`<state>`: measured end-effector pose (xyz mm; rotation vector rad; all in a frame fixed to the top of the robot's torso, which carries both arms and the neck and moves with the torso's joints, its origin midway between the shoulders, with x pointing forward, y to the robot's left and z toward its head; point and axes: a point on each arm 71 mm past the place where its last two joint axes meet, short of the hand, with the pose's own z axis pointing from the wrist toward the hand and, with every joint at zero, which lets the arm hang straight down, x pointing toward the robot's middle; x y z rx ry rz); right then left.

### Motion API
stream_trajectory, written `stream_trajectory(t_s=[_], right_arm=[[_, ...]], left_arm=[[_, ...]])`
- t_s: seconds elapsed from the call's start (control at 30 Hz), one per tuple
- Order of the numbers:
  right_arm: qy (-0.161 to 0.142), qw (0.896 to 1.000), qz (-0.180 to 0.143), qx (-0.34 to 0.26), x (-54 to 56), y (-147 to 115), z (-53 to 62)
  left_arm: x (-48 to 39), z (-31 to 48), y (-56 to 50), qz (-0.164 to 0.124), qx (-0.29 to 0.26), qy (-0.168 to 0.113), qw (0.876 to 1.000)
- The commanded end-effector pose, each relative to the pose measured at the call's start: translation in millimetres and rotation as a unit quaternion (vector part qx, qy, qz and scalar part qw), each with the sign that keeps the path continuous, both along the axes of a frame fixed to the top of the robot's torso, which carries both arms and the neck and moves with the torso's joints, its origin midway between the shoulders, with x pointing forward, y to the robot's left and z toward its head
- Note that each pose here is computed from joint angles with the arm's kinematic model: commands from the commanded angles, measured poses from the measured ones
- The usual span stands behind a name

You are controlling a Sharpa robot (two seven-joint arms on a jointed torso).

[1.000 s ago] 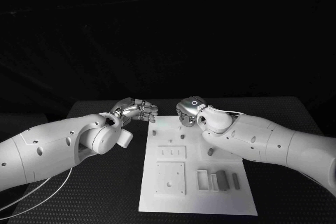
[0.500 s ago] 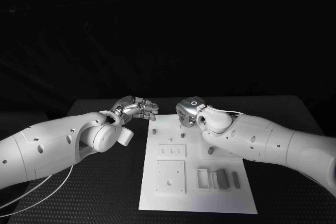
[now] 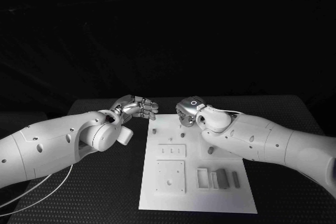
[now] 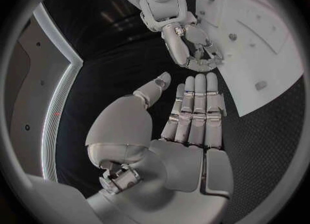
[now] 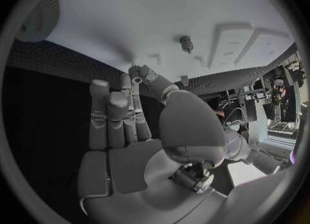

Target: Assemble the parts on the task board

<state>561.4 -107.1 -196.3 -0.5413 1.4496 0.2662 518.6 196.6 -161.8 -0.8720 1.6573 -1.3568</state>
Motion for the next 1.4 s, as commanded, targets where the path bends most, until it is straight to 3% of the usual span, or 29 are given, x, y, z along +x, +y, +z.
stream_trajectory(t_s=[0.03,0.57,1.07,1.3,1.4], right_arm=[[0.004,1.0,0.004,-0.005,-1.0,2.3,-2.0],[0.029,1.0,-0.003,-0.006,2.5,1.5,-6.7],[0.022,1.0,-0.011,0.013,3.7,-3.2,-5.5],[0.012,0.999,-0.004,0.034,-4.1,-10.7,-1.9],[0.008,0.999,0.002,0.045,-10.7,-16.9,4.6]], left_arm=[[-0.5,1.8,-2.1,-0.007,-0.005,-0.001,1.0],[-0.3,3.9,-2.7,-0.008,-0.006,-0.002,1.0],[-0.1,4.9,-2.3,-0.009,-0.006,-0.003,1.0],[0.7,4.8,0.7,-0.005,-0.005,-0.003,1.0],[1.2,5.0,3.4,-0.002,-0.004,-0.004,1.0]])
